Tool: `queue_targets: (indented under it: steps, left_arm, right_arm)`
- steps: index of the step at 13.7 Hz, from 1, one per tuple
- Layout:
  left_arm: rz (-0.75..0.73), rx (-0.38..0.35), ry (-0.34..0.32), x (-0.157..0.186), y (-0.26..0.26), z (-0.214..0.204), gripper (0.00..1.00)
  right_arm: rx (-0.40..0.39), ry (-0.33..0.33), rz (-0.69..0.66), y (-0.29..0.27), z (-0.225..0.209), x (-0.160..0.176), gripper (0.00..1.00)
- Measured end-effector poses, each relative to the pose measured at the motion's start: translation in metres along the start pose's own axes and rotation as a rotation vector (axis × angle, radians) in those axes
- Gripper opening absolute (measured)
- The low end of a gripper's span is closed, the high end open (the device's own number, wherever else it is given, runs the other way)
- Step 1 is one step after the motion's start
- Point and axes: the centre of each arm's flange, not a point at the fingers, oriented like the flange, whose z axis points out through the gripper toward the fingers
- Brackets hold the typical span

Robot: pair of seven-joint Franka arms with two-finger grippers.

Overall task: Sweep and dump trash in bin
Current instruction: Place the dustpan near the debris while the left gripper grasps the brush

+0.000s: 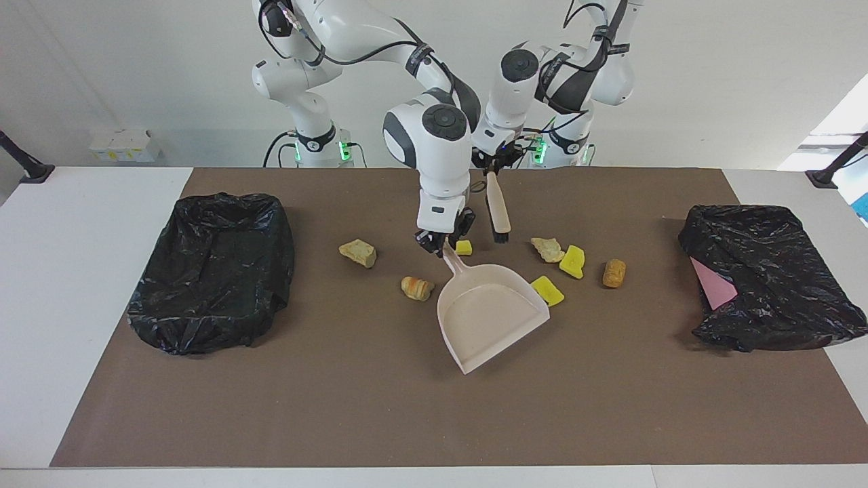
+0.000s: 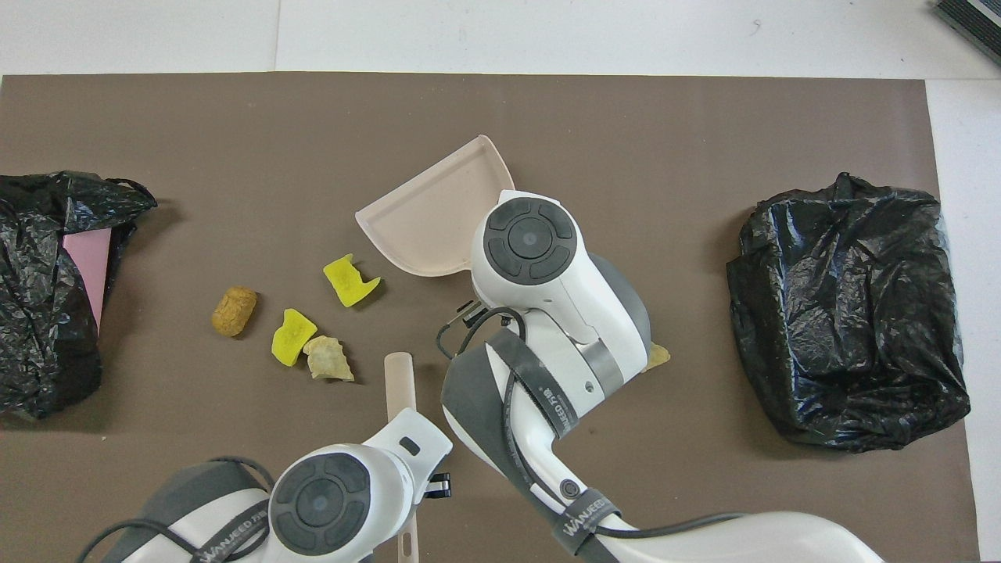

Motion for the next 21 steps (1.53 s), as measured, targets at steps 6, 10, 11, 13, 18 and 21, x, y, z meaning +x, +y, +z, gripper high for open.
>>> queue_targets:
  steps: [6, 10, 11, 13, 18, 21]
  left_arm:
    - [-0.109, 0.022, 0.020, 0.055, -0.066, -0.011, 0.26]
    - [-0.267, 0.007, 0.021, 0.095, -0.135, -0.018, 0.26]
    - [-0.300, 0.007, 0.023, 0.101, -0.150, -0.018, 0.26]
    - [-0.369, 0.001, 0.018, 0.111, -0.178, -0.020, 0.26]
    - [-0.418, 0.002, -0.039, 0.119, -0.239, -0.006, 0.26]
    - [-0.391, 0.021, -0.061, 0.118, -0.229, 0.007, 0.26]
  right_arm:
    - [-0.092, -0.053, -0.422, 0.035, 0.003, -0.006, 0.33]
    - [-0.126, -0.094, -0.616, 0.036, 0.012, -0.006, 0.33]
    - [-0.130, -0.103, -0.674, 0.036, 0.013, -0.006, 0.33]
    - [-0.130, -0.114, -0.760, 0.038, 0.014, -0.006, 0.33]
    - [-0.121, -0.139, -0.806, 0.032, 0.031, -0.004, 0.33]
    - [-0.116, -0.162, -0.811, 0.033, 0.046, -0.003, 0.33]
